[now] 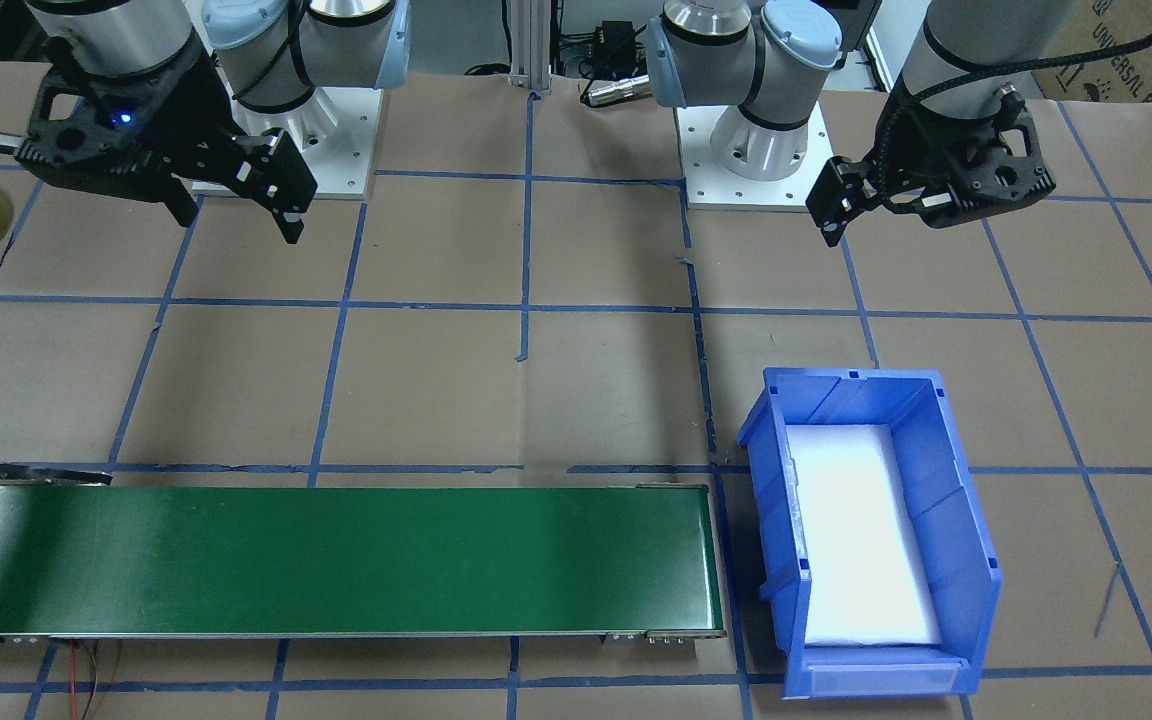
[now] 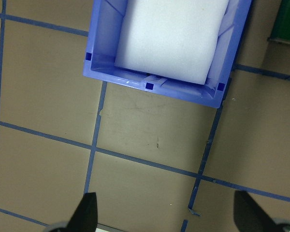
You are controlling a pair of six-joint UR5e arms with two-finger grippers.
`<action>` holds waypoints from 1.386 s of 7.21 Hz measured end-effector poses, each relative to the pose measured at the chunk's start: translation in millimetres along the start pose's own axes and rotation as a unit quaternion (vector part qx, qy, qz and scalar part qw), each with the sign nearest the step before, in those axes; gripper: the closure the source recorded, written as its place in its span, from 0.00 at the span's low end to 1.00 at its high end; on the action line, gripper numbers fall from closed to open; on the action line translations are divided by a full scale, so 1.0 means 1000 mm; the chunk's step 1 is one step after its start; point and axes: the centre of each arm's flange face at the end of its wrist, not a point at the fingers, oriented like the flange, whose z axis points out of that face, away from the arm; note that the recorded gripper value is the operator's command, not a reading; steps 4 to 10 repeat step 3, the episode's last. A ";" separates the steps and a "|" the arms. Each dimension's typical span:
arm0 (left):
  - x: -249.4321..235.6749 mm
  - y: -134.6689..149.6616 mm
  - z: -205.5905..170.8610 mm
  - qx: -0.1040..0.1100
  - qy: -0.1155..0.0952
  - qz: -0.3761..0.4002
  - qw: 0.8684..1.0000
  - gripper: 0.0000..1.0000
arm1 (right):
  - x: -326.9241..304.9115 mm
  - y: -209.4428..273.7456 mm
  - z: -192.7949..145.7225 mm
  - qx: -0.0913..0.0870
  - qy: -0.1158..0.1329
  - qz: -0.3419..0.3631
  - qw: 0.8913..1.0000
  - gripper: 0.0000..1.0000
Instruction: Move block left to right into plate
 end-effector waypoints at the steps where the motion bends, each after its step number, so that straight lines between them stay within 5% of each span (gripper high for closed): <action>1: 0.000 0.000 0.000 0.000 0.000 0.000 1.000 0.00 | -0.006 0.002 0.000 0.003 0.000 -0.002 1.000 0.00; 10: 0.000 0.000 0.000 0.000 0.000 0.000 1.000 0.00 | -0.010 0.002 0.001 0.006 -0.001 -0.005 1.000 0.00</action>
